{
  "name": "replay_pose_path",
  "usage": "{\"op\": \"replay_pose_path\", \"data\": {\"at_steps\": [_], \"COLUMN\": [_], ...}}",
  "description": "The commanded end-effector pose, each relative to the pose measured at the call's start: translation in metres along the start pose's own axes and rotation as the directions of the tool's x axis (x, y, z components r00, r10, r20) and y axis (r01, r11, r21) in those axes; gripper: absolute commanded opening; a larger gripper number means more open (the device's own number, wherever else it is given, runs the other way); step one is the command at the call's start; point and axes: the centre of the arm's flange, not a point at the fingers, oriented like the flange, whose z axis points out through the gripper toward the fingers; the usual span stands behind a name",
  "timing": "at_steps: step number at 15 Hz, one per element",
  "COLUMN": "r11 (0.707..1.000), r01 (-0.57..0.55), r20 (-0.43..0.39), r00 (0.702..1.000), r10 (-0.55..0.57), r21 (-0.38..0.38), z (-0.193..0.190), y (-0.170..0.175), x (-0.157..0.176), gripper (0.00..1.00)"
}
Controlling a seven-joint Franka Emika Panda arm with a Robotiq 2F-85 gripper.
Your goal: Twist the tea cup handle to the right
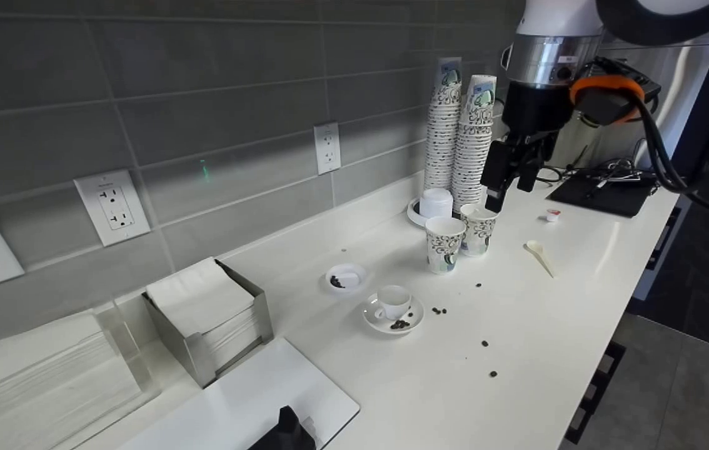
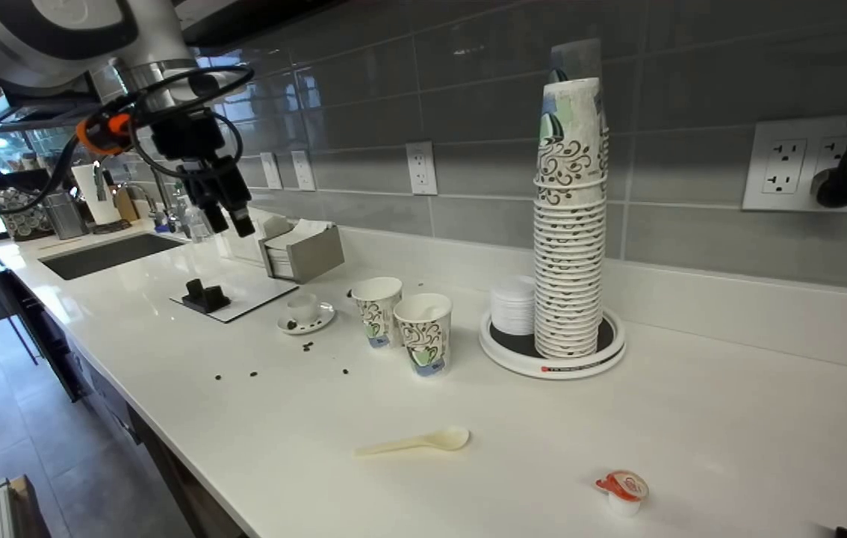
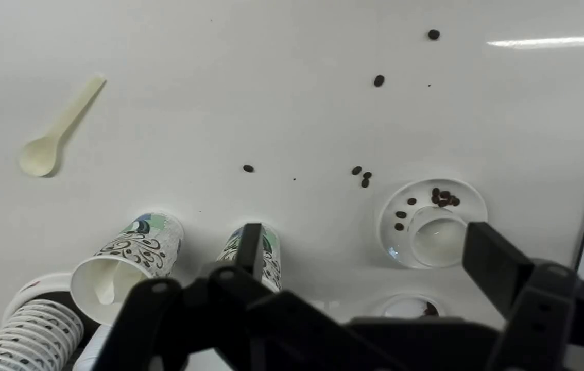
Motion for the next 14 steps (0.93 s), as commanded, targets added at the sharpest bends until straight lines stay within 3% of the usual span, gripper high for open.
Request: {"op": "replay_pose_path", "data": {"at_steps": [1, 5, 7, 9, 12, 14], "r11": [1.0, 1.0, 0.993, 0.98, 0.933, 0.886], "r01": [0.0, 0.0, 0.111, 0.198, 0.359, 0.462], "r20": [0.0, 0.0, -0.01, -0.008, -0.049, -0.067], "r00": [1.0, 1.0, 0.994, 0.98, 0.932, 0.884], "r10": [0.0, 0.0, -0.11, -0.198, -0.36, -0.463], "r21": [0.0, 0.0, 0.042, 0.031, -0.028, -0.036], "z": [0.0, 0.0, 0.009, 0.013, 0.017, 0.019], "y": [0.0, 0.0, -0.027, -0.063, -0.122, -0.158], "x": [0.0, 0.0, 0.01, 0.007, -0.003, -0.006], "gripper": [1.0, 1.0, 1.0, 1.0, 1.0, 1.0]}}
